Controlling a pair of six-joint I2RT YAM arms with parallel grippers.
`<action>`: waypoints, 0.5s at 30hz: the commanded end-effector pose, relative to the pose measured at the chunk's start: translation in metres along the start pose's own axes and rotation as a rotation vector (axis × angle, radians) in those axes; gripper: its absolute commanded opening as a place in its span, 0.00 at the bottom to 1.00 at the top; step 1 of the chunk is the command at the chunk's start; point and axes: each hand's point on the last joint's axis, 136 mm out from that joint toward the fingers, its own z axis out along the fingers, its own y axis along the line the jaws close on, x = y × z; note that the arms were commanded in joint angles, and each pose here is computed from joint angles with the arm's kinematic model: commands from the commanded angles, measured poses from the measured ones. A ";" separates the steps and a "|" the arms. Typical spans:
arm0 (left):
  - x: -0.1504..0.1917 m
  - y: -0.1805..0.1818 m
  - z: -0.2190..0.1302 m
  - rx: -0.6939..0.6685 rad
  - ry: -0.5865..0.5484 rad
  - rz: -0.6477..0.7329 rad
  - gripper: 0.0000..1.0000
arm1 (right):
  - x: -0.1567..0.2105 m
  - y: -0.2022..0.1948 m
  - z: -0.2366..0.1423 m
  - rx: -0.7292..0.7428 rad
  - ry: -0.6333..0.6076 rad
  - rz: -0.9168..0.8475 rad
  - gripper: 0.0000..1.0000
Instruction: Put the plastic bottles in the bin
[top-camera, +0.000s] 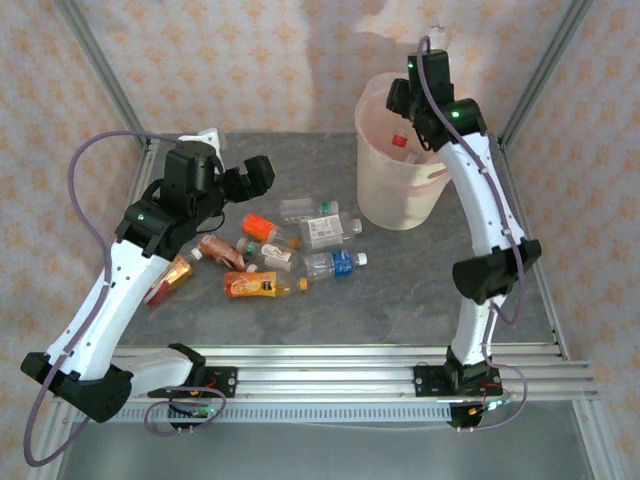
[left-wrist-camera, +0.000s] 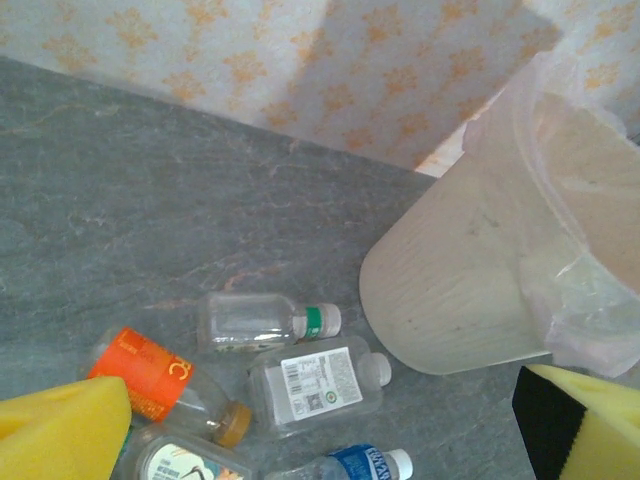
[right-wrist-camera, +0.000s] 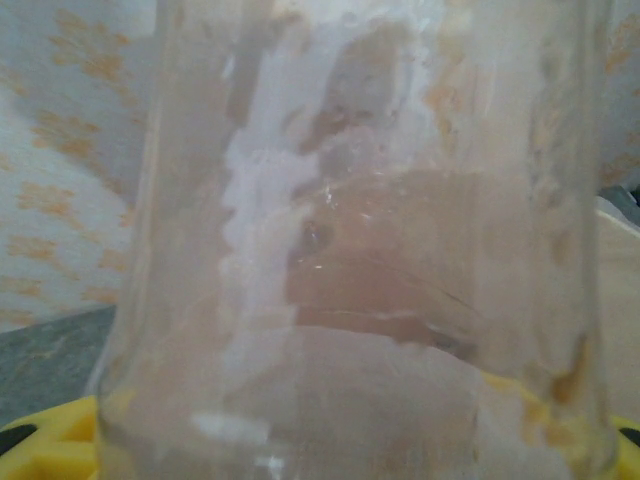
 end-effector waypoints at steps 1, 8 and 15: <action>0.001 0.010 -0.007 -0.038 -0.013 0.019 1.00 | 0.009 -0.013 0.009 0.067 0.049 -0.035 0.49; 0.003 0.016 -0.009 -0.056 -0.020 0.028 1.00 | 0.040 -0.020 0.046 0.125 0.146 -0.071 0.51; 0.005 0.019 -0.011 -0.066 -0.020 0.031 1.00 | 0.070 -0.027 0.063 0.142 0.248 -0.072 0.55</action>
